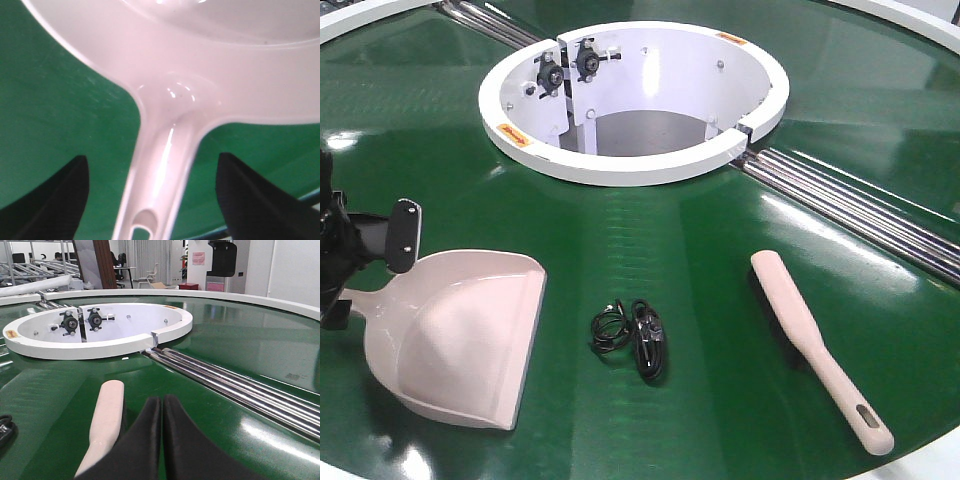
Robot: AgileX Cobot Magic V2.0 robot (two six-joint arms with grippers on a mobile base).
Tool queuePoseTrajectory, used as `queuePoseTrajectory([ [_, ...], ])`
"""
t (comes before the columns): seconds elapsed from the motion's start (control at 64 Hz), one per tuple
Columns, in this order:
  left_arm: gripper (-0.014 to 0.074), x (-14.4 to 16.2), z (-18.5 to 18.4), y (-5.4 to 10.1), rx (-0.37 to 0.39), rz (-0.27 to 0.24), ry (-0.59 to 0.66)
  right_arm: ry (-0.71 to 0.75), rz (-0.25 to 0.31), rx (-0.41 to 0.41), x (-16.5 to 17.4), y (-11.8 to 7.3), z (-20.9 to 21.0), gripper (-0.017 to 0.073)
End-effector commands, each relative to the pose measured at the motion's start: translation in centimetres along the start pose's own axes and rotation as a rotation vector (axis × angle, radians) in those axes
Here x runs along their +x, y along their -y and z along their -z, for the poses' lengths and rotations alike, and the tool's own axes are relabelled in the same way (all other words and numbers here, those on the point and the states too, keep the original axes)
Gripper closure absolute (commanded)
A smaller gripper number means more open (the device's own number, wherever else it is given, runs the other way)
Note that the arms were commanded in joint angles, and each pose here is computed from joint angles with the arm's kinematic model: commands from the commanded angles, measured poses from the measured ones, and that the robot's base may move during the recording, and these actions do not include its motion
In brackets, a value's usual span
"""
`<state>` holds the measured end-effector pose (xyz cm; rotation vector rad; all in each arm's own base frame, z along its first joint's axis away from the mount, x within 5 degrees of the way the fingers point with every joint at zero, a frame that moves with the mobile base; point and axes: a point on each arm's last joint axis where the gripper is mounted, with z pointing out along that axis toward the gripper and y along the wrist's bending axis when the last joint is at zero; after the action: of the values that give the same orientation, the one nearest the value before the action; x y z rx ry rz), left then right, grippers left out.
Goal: Clean and inspect green conveyor with broom and dustpan
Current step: 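Close the left gripper on the dustpan handle and hold it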
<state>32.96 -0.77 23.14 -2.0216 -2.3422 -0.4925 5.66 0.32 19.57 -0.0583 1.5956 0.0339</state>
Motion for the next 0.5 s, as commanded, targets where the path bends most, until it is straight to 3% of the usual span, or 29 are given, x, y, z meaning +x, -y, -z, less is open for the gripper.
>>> queuePoseTrajectory([
  [0.0, 0.0086, 0.3, 1.1, -0.8, -0.067, -0.004, -0.003, 0.083, 0.014, -0.001, -0.6, 0.0, 0.1, 0.0568],
  [0.297, 0.0121, 0.2, -0.1, -1.0, -0.047, -0.066, -0.042, 0.083, 0.014, -0.001, -0.6, 0.0, 0.1, 0.0568],
  [0.359, 0.0167, 0.2, -0.1, -1.0, -0.038, -0.093, -0.045, 0.083, 0.014, -0.001, -0.6, 0.0, 0.1, 0.0568],
  [0.484, 0.0361, 0.2, -0.2, -0.9, -0.025, -0.125, -0.043, 0.083, 0.014, -0.001, -0.6, 0.0, 0.1, 0.0568],
])
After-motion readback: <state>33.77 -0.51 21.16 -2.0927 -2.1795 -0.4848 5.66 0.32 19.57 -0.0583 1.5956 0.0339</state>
